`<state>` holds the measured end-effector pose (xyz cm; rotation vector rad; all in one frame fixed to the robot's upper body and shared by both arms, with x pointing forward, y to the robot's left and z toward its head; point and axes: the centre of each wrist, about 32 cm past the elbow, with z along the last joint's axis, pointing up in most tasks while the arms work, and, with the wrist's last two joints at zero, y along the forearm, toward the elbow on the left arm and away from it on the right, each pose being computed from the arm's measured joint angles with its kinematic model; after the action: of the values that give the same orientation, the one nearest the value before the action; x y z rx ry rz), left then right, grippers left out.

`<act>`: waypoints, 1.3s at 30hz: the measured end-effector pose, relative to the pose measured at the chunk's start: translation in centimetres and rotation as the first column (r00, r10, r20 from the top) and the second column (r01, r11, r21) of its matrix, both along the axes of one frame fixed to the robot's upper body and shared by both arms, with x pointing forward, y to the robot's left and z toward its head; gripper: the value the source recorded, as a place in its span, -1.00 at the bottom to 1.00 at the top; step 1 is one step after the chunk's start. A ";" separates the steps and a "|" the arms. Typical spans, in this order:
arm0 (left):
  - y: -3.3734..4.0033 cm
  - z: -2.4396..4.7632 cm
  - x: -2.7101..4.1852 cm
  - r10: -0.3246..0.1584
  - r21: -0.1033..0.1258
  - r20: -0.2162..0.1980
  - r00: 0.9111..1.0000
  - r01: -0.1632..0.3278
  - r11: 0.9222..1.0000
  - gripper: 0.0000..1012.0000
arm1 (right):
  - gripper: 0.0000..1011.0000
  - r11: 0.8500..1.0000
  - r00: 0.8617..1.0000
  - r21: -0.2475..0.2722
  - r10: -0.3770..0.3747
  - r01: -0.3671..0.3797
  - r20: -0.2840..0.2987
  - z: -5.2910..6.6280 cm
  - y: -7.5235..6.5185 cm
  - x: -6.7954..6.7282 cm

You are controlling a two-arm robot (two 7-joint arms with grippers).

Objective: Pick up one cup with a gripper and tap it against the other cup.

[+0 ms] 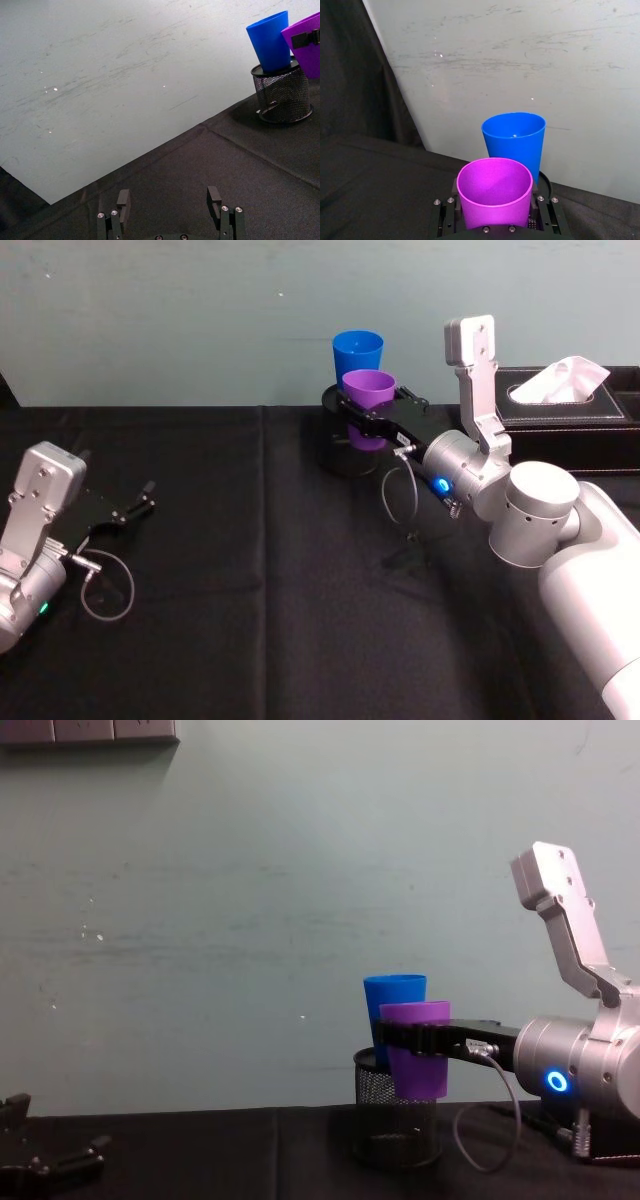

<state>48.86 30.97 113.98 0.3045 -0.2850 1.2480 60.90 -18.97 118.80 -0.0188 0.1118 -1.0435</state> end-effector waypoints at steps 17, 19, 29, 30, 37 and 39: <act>0.00 0.00 0.00 0.000 0.000 0.000 1.000 0.000 1.000 0.98 | 0.45 1.000 1.000 0.000 0.000 0.000 0.000 0.0 0.0 0.0; 0.00 0.00 0.00 0.000 0.000 0.000 1.000 0.000 1.000 0.98 | 0.45 1.000 1.000 0.000 0.000 0.000 0.000 0.0 0.0 0.0; 0.00 0.00 0.00 0.000 0.000 0.000 1.000 0.000 1.000 0.98 | 0.45 1.000 1.000 0.000 0.000 0.000 0.000 0.0 0.0 0.0; 0.00 0.00 0.00 0.000 0.000 0.000 1.000 0.000 1.000 0.98 | 0.45 1.000 1.000 0.000 0.000 0.000 0.000 0.0 0.0 0.0; 0.00 0.00 0.00 0.000 0.000 0.000 1.000 0.000 1.000 0.98 | 0.45 1.000 1.000 0.000 0.000 0.000 0.000 0.0 0.0 0.0; 0.00 0.00 0.00 0.000 0.000 0.000 1.000 0.000 1.000 0.98 | 0.45 1.000 1.000 0.000 0.000 0.000 0.000 0.0 0.0 0.0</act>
<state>48.86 30.97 113.98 0.3045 -0.2850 1.2479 60.89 -18.97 118.79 -0.0188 0.1119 -1.0434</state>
